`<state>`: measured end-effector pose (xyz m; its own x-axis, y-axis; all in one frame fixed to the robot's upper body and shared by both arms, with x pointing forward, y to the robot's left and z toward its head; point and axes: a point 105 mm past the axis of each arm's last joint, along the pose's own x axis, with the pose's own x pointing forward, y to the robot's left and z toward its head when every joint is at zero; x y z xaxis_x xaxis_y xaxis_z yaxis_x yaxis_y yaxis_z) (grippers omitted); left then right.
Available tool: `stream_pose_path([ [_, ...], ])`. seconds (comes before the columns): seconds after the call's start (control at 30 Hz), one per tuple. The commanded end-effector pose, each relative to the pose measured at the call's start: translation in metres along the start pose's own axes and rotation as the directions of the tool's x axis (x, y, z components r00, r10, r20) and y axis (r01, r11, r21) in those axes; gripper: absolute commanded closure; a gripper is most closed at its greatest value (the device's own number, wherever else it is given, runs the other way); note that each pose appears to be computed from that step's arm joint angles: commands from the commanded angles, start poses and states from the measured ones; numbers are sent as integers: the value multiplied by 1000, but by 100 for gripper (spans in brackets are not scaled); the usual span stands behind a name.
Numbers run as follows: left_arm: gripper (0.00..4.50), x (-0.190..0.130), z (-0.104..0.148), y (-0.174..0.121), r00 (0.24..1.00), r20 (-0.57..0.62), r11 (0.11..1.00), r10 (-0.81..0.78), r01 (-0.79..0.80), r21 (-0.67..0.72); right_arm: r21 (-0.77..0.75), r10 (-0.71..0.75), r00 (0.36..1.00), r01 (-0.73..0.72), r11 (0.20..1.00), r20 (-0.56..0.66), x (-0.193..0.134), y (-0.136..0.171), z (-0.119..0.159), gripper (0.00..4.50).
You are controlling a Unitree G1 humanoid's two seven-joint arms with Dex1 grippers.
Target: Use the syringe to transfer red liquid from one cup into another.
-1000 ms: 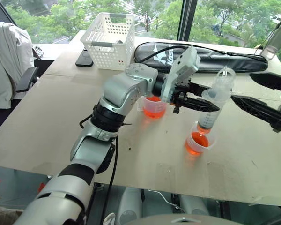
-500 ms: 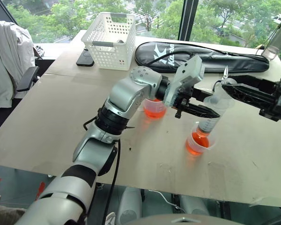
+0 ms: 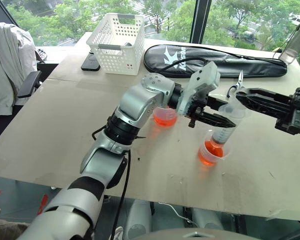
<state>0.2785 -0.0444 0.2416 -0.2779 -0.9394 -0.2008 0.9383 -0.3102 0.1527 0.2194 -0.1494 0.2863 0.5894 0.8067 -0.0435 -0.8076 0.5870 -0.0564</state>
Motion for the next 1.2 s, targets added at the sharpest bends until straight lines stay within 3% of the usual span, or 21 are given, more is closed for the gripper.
stream_pose_path([
  [0.03,298,-1,38,-3,993,113,996,-16,6,90,10,38,997,-38,999,-64,6,9,-15,445],
  [0.6,298,-1,54,2,984,177,998,18,-29,55,53,66,985,-58,997,-160,12,23,-58,445],
  [0.8,298,-3,50,-1,985,172,999,17,-24,36,5,34,996,-34,999,-76,11,18,-40,445],
  [0.97,298,-11,54,0,979,202,999,40,-38,-13,47,71,993,-76,996,99,6,17,-9,445],
  [1.2,298,-39,61,10,949,279,978,149,-99,-183,10,20,983,-22,1000,184,-7,12,6,139],
])
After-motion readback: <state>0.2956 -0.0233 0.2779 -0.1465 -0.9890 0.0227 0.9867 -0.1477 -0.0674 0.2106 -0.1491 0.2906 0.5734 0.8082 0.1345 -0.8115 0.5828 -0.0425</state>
